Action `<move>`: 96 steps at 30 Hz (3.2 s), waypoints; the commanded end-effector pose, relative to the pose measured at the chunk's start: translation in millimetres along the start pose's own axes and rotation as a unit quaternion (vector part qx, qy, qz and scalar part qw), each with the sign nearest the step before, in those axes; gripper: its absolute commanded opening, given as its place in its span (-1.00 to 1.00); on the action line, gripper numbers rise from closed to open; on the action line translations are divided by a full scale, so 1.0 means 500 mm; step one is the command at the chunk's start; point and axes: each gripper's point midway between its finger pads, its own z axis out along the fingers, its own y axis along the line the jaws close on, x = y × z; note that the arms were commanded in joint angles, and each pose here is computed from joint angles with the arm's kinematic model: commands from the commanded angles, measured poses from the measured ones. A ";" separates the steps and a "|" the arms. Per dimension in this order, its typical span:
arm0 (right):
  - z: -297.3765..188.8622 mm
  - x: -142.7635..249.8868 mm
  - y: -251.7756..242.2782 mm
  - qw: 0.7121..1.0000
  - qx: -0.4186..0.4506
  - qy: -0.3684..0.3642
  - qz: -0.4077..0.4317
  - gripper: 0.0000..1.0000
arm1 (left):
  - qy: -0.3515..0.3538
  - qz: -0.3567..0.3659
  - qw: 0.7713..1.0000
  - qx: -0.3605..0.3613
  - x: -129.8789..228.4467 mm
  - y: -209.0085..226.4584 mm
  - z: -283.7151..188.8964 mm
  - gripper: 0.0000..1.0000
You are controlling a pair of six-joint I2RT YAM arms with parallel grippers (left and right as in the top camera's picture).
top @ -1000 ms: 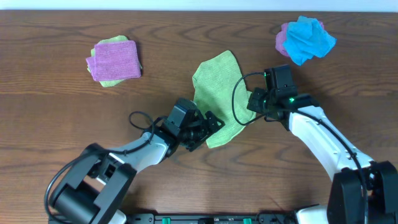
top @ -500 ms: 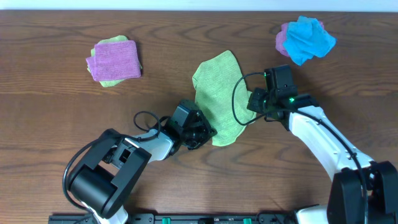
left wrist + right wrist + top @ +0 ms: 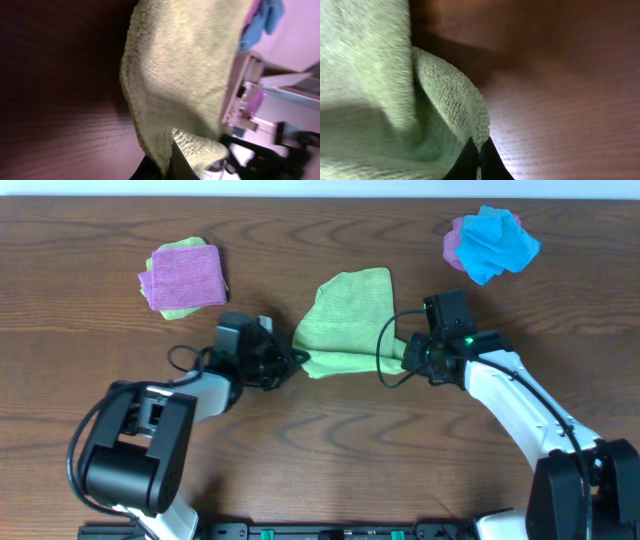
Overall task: Fold the cloth
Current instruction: 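Lift the green cloth with both grippers and stretch it toward the back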
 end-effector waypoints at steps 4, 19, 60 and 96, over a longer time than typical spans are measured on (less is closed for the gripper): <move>-0.004 0.023 -0.013 1.000 0.025 0.013 0.011 -0.97 | 0.027 0.032 0.998 0.042 0.002 -0.039 -0.029 -0.88; -0.124 -0.080 0.148 0.981 -0.085 -0.168 -0.043 -0.97 | 0.035 0.101 0.986 0.126 -0.015 -0.215 -0.080 -0.88; -0.259 -0.556 0.287 0.881 -0.049 -0.446 -0.150 -0.97 | -0.214 0.228 0.947 0.068 -0.413 -0.458 -0.125 -0.89; -0.188 -0.389 0.215 0.951 0.014 -0.227 -0.207 -0.97 | -0.032 0.224 0.970 -0.085 -0.290 -0.292 -0.137 -0.88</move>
